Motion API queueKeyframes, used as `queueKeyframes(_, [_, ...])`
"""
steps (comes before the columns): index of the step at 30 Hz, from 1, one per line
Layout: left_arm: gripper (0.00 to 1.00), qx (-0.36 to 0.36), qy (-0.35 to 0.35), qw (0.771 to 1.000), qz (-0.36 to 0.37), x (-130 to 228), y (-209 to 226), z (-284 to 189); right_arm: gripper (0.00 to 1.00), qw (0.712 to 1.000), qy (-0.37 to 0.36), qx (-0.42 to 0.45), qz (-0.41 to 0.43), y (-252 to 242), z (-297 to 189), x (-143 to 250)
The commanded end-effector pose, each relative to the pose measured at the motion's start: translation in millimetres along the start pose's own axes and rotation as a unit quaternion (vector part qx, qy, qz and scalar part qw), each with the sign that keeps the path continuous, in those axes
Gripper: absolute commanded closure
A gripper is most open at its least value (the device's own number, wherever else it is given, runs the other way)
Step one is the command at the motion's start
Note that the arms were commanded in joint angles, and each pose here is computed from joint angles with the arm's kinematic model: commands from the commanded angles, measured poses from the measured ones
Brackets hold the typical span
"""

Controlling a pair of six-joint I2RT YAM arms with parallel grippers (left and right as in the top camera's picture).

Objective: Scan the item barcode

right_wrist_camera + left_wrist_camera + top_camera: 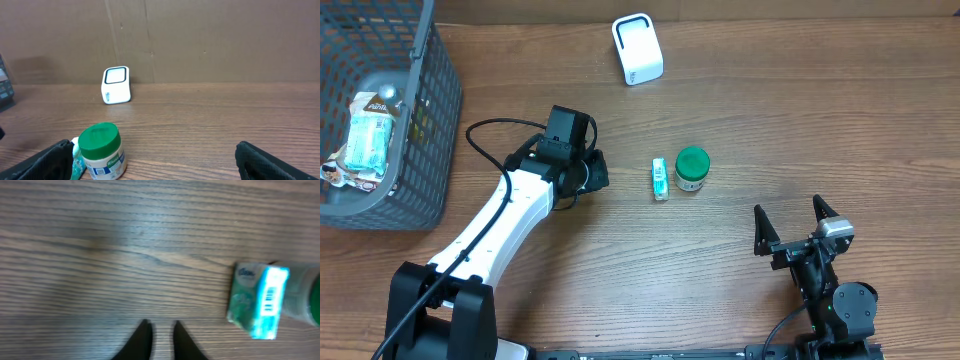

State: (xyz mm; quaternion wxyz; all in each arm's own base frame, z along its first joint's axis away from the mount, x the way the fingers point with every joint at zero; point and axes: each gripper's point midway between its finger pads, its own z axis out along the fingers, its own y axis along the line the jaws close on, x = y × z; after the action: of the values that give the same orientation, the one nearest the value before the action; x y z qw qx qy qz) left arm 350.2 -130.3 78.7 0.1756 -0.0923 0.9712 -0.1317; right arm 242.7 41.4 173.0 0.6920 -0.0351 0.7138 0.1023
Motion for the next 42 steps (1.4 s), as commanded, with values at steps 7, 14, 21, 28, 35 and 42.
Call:
queueKeyframes(7, [0.96,-0.035,-0.005,0.999,0.026,3.4,5.4,-0.5,0.0,1.0,-0.001,0.004,0.0,-1.3,0.2,2.4])
queueKeyframes(14, [0.96,-0.057,0.031,0.997,0.042,22.3,6.0,24.4,0.0,1.0,-0.001,0.004,0.0,-1.3,0.2,2.4])
queueKeyframes(21, [0.96,-0.036,0.056,0.996,0.06,35.8,-9.7,65.7,0.0,1.0,-0.001,0.004,0.0,-1.3,0.2,2.4])
queueKeyframes(28, [0.96,-0.001,0.045,0.996,0.079,37.2,-32.8,94.9,0.0,1.0,-0.001,0.004,0.0,-1.3,0.2,2.4])
queueKeyframes(35, [0.96,0.022,0.015,0.995,0.093,26.9,-48.7,101.3,0.0,1.0,-0.001,0.004,0.0,-1.3,0.2,2.4])
queueKeyframes(42, [0.96,0.044,0.013,0.993,0.107,33.4,-66.8,101.1,0.0,1.0,-0.001,0.004,0.0,-1.3,0.2,2.4])
